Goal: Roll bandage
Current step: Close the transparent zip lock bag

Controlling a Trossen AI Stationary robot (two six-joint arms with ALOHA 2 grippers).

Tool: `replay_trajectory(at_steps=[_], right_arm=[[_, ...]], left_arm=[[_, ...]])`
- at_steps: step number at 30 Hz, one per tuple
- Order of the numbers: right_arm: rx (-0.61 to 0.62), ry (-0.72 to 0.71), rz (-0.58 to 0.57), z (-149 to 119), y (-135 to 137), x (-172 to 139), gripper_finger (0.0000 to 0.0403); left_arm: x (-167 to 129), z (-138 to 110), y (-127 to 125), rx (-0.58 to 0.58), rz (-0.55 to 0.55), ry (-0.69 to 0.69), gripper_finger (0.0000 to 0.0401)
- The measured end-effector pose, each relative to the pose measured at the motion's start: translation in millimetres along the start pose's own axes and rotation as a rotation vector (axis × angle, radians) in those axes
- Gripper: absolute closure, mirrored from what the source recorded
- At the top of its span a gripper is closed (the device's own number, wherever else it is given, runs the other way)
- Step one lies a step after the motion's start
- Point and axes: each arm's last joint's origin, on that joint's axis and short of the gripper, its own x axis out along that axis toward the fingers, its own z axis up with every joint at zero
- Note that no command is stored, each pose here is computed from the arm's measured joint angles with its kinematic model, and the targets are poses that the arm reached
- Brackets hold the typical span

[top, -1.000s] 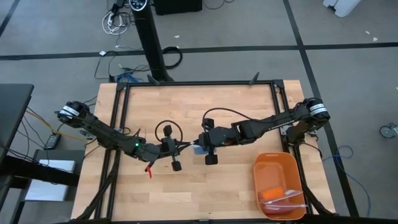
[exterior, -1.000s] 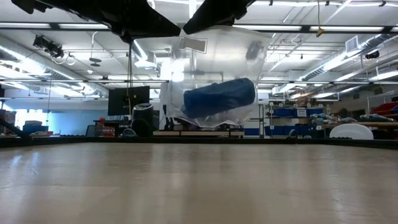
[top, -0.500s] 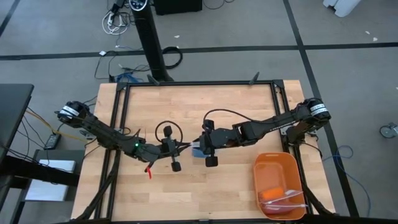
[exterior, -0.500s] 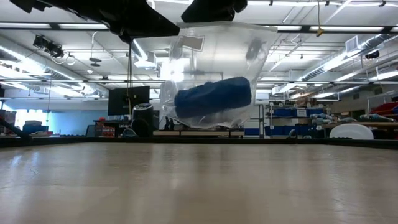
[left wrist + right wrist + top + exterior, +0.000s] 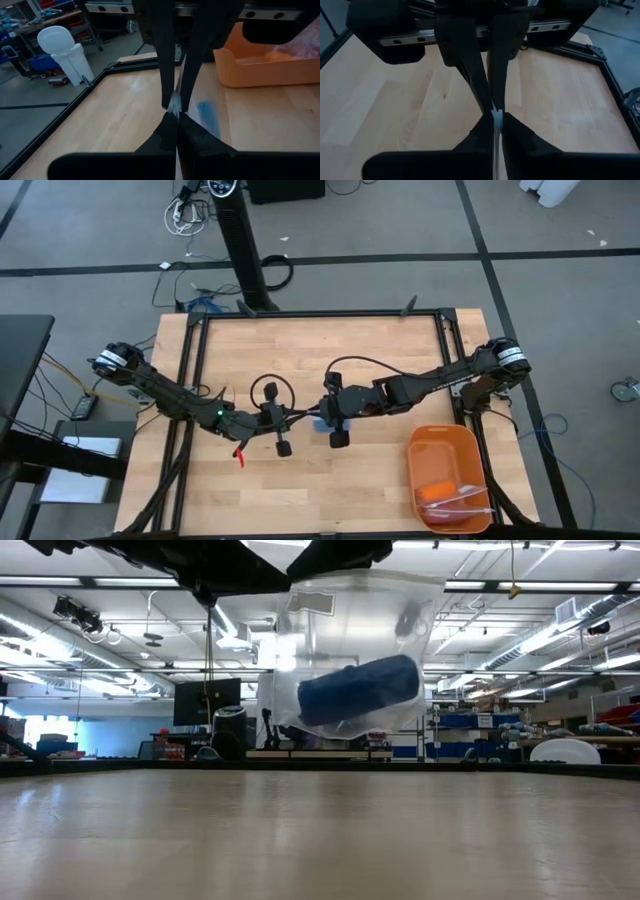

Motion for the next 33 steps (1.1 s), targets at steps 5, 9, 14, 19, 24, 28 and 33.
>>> replay_trajectory(at_steps=[5, 9, 14, 19, 24, 28, 33], right_arm=[[-0.013, 0.015, -0.012, -1, 2, -1, 0.0383], [0.002, 0.04, -0.011, -3, 3, -1, 0.0388], [0.006, 0.054, -0.01, -3, 5, -4, 0.0389], [0.023, 0.084, -0.006, -5, 4, -8, 0.0388], [0.027, 0.121, -0.001, -8, 5, -12, 0.0388], [0.045, 0.153, 0.002, -11, 6, -15, 0.0388], [0.062, 0.197, 0.006, -14, 7, -21, 0.0388]], left_arm=[[0, -1, 0, 0.006, -0.005, 0.006, 0.0396], [0, -1, 0, 0.008, -0.006, 0.009, 0.0397], [0, -1, 0, 0.007, -0.013, 0.007, 0.0397], [0, -1, 0, 0.008, -0.005, 0.01, 0.0398], [0, -2, 0, 0.018, 0.001, 0.021, 0.0399], [0, -3, 0, 0.026, 0.013, 0.03, 0.0399], [0, -4, 0, 0.028, 0.015, 0.032, 0.04]])
